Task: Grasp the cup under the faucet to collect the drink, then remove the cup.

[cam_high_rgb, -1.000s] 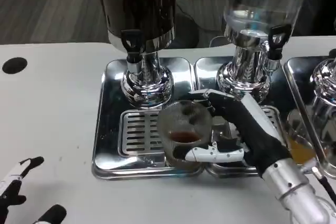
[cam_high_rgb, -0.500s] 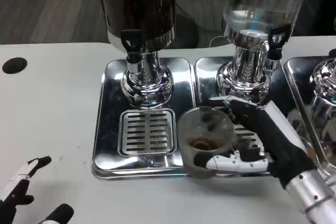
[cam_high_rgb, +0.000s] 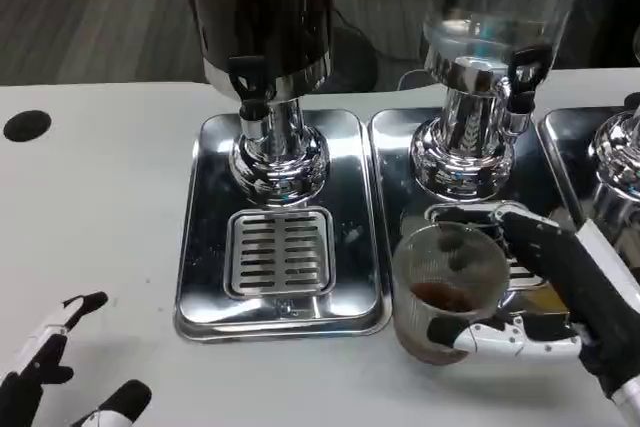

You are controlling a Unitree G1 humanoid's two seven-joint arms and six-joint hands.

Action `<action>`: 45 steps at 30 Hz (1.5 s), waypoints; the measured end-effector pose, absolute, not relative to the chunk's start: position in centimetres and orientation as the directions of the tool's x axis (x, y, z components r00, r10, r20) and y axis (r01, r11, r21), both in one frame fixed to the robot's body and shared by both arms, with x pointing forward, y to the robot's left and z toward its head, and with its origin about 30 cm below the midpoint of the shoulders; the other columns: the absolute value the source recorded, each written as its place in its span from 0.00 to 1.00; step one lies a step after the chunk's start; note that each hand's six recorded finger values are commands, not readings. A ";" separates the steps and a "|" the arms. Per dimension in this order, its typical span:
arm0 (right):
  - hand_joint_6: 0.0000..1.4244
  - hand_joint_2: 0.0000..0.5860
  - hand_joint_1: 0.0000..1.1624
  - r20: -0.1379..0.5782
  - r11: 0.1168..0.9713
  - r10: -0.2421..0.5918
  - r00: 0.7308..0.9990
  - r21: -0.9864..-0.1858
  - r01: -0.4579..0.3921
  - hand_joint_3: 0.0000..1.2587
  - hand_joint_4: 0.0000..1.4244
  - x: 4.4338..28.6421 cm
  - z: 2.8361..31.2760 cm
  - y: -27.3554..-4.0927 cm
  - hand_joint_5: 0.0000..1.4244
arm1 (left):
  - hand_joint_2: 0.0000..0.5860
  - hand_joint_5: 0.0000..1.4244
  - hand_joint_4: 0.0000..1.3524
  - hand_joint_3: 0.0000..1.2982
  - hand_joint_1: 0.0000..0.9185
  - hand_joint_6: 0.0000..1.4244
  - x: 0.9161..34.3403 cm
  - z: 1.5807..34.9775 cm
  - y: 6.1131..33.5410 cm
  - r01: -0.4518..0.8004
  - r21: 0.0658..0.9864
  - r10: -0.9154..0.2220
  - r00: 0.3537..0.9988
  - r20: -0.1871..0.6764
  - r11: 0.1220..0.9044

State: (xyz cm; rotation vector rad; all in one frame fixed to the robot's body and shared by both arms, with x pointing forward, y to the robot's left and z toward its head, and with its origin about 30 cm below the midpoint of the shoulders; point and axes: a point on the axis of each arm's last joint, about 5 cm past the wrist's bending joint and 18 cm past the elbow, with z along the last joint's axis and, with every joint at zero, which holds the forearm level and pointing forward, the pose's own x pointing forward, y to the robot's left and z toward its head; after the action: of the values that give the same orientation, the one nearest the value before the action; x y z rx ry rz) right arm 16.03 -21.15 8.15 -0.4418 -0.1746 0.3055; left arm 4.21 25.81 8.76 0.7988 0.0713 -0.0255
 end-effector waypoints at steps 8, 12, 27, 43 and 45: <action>0.29 0.18 0.71 0.092 0.865 0.330 0.940 -0.428 -0.261 0.41 0.38 15.1 7.9 -21.8 0.39 | 0.14 0.06 0.04 0.12 0.00 0.26 4.3 8.6 25.6 0.059 0.709 0.002 0.996 -0.085 0.703; 0.29 0.18 0.71 0.101 0.860 0.346 0.933 -0.432 -0.272 0.41 0.38 14.6 7.8 -22.0 0.39 | 0.14 0.06 0.04 0.12 0.00 0.26 4.3 8.6 25.7 0.059 0.709 0.008 0.996 -0.091 0.702; 0.29 0.18 0.71 0.114 0.862 0.341 0.933 -0.434 -0.263 0.41 0.38 12.9 6.4 -23.3 0.39 | 0.14 0.06 0.04 0.12 0.00 0.26 4.7 9.0 25.5 0.067 0.719 0.009 0.995 -0.101 0.692; 0.29 0.19 0.71 0.098 0.876 0.319 0.943 -0.409 -0.254 0.41 0.38 12.1 3.5 -23.8 0.39 | 0.14 0.06 0.04 0.12 0.00 0.27 4.4 9.6 24.8 0.087 0.739 0.006 0.992 -0.123 0.668; 0.26 0.19 0.71 0.102 0.877 0.319 0.942 -0.408 -0.253 0.40 0.38 12.1 3.4 -23.8 0.39 | 0.14 0.06 0.04 0.12 0.00 0.27 4.3 9.7 24.8 0.088 0.739 0.005 0.992 -0.122 0.668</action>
State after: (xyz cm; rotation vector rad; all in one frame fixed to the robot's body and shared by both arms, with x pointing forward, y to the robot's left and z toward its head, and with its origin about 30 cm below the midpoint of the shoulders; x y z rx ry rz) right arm 12.12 -23.76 3.41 -0.4013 -0.1690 0.2998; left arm 4.33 24.81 9.67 0.8391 0.1173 -0.0465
